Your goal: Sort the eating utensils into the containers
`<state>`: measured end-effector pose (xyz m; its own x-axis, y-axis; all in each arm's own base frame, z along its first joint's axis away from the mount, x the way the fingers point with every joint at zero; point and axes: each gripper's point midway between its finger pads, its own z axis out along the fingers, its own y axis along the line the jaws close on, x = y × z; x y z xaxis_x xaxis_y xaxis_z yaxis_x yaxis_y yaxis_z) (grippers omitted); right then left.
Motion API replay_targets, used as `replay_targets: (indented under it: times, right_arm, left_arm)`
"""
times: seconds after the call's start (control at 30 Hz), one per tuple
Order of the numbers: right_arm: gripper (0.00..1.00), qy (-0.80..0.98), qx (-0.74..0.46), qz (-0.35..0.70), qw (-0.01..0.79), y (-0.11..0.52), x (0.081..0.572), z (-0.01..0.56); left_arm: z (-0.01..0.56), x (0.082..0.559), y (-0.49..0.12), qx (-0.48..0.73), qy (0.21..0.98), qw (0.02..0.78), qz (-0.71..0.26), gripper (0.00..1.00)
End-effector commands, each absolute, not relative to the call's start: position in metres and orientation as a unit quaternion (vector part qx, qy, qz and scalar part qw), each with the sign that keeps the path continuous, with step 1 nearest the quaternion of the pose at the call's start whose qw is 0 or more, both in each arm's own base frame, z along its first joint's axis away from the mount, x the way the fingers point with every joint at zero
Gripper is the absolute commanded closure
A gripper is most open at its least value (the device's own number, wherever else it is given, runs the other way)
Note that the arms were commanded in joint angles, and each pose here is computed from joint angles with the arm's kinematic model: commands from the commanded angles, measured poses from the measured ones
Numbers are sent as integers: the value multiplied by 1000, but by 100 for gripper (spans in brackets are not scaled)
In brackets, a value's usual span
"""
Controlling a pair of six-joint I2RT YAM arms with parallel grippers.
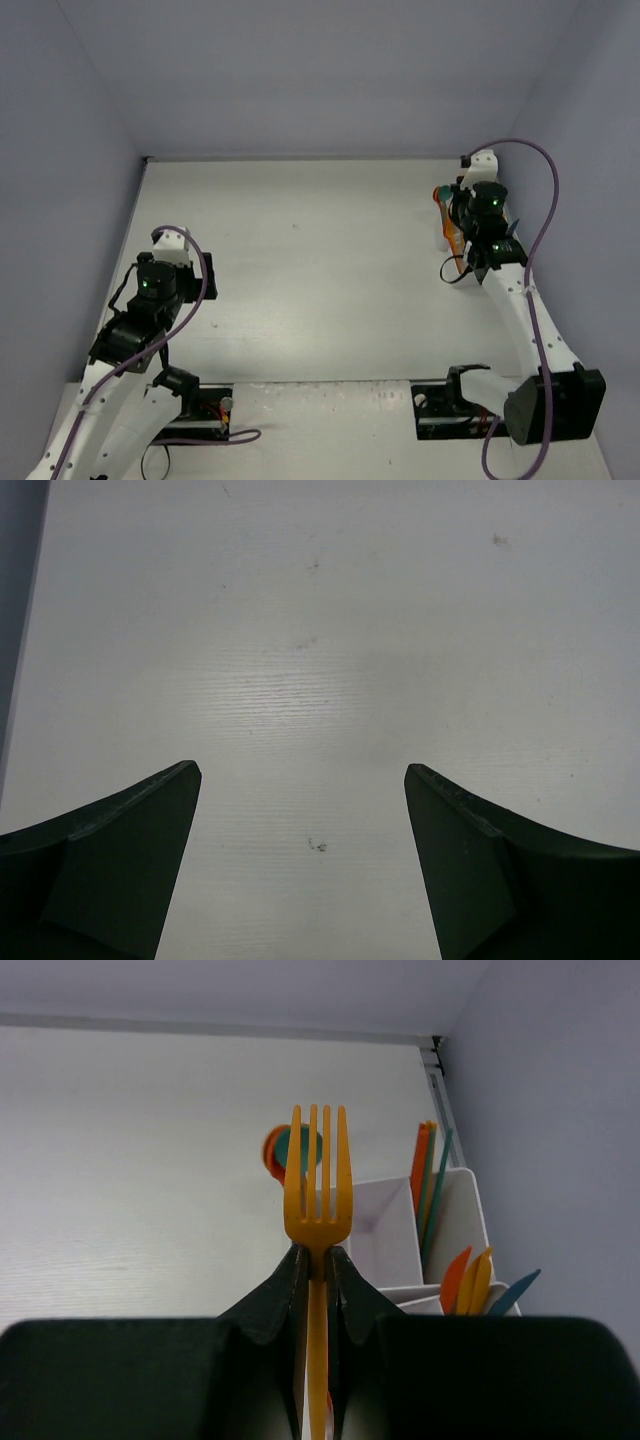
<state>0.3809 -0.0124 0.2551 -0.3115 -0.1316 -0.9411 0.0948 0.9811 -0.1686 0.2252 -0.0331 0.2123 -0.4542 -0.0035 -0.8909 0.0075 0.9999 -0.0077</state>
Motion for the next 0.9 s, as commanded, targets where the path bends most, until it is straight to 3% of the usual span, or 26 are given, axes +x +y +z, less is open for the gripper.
replay_targets:
  times: [0.0,0.23,0.87]
  right_arm:
    - [100,784,-42,-92,612,-22,403,248]
    - [100,786,-35,-102,609,-51,410,224]
    - [95,815,-13,-68,576,-45,397,159]
  left_arm:
    - [229,235,-35,6,835,550,-6,19]
    - [229,235,-37,9,835,549,-8,19]
    - [233,232,-35,6,830,558,-9,19]
